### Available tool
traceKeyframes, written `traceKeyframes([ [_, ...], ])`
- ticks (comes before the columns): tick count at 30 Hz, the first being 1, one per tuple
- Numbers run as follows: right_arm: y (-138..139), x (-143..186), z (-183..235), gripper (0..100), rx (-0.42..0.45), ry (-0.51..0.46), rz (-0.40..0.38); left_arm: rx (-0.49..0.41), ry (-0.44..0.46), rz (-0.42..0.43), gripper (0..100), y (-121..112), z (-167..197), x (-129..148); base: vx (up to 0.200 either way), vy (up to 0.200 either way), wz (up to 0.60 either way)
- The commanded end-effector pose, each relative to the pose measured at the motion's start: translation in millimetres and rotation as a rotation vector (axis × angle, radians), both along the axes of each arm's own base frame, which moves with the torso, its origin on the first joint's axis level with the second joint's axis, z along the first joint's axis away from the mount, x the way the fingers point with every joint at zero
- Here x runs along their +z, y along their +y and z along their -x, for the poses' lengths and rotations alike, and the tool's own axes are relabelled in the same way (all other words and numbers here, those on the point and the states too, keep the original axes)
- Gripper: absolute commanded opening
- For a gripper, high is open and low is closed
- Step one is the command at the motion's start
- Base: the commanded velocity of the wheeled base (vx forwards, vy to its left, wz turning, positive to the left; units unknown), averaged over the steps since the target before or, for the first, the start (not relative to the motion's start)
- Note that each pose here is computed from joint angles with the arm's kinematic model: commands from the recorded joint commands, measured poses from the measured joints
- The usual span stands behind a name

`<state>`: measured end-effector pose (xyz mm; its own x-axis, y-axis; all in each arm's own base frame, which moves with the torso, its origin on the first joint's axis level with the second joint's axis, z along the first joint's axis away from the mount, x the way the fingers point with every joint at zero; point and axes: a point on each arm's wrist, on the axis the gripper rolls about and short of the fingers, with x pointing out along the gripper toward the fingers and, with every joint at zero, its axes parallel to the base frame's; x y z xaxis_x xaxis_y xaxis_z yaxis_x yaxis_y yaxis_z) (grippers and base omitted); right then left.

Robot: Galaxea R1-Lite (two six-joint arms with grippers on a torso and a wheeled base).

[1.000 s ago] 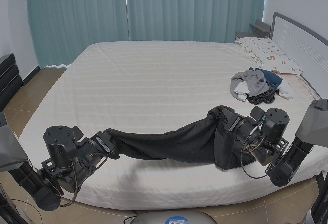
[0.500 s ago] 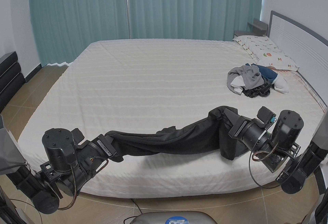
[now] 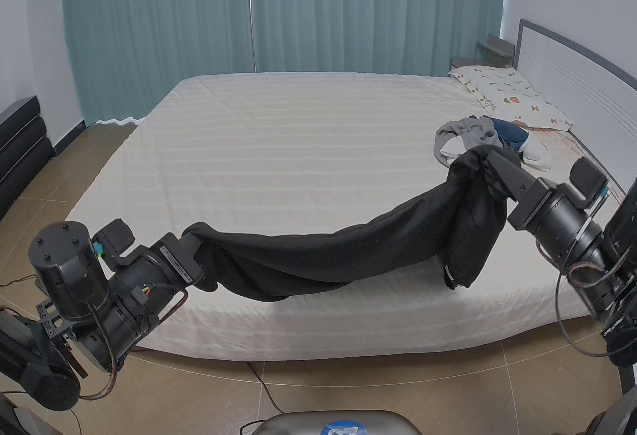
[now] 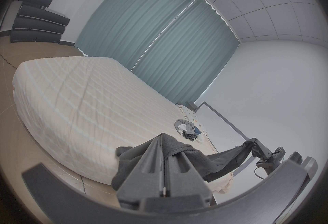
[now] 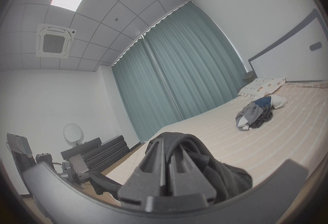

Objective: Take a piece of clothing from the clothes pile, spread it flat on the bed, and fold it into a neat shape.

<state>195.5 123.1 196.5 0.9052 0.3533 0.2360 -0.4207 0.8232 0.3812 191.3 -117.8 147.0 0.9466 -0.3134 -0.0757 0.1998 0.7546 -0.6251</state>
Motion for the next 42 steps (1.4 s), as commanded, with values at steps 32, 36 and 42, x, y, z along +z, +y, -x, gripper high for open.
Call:
traceKeyframes([
  [32,-46.2,52.7,-232.5,0,-0.342,-0.059,-0.036,0.256,0.242,0.011,0,6.6,-191.5,22.2,0.081,0.0,0.0],
  [36,-41.2,50.4,-244.5,0,-0.343,-0.08,-0.024,0.257,0.253,0.006,0,1.2,-209.0,9.9,0.2,0.0,0.0],
  [42,-32.8,18.1,-258.9,0,-0.336,-0.015,-0.001,0.258,0.277,-0.006,0,-6.2,-233.7,-15.7,0.2,0.0,0.0],
])
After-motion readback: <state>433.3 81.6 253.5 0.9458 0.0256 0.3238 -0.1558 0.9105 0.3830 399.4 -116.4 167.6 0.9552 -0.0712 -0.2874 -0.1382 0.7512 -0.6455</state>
